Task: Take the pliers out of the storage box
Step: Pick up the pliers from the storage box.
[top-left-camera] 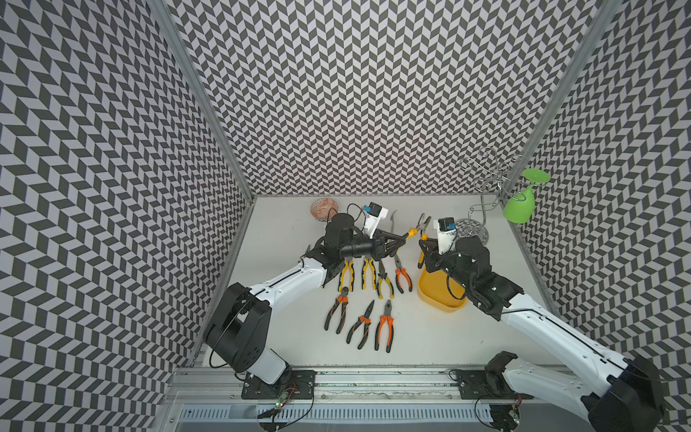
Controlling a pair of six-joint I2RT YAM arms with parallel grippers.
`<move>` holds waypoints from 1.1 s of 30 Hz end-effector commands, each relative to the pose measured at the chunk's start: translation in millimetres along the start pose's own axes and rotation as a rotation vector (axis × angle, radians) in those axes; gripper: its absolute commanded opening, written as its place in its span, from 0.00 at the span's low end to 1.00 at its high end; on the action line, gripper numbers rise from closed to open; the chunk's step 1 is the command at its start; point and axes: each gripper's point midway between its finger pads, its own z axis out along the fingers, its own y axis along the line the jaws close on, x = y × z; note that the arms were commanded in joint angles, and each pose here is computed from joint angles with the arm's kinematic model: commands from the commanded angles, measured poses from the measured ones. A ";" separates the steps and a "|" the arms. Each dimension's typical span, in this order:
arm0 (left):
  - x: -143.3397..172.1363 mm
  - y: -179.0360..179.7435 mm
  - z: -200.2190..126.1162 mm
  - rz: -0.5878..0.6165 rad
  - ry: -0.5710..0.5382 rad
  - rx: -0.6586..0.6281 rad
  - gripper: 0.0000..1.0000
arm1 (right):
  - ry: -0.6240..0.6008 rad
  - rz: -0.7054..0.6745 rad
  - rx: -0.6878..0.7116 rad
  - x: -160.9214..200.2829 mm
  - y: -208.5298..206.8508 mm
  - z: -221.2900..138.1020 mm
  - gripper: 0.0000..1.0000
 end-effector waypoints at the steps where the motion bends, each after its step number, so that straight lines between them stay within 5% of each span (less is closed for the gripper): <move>1: -1.0 -15.0 12.2 0.022 0.014 0.040 0.17 | -0.152 0.008 -0.108 -49.2 28.1 -6.9 0.00; 11: 10.8 -28.3 30.5 -0.009 0.049 0.100 0.22 | -0.174 0.022 -0.129 -51.4 34.6 -6.5 0.00; 22: 1.6 -31.2 28.7 0.000 0.012 0.089 0.59 | -0.191 0.042 -0.144 -50.5 35.5 -11.0 0.00; 29: -14.5 -38.6 22.6 0.026 -0.042 0.081 0.67 | -0.195 0.044 -0.131 -47.2 32.3 -10.1 0.00; 33: -24.1 -32.0 18.9 0.014 -0.086 0.023 0.63 | -0.190 0.048 -0.138 -44.7 33.5 -7.5 0.00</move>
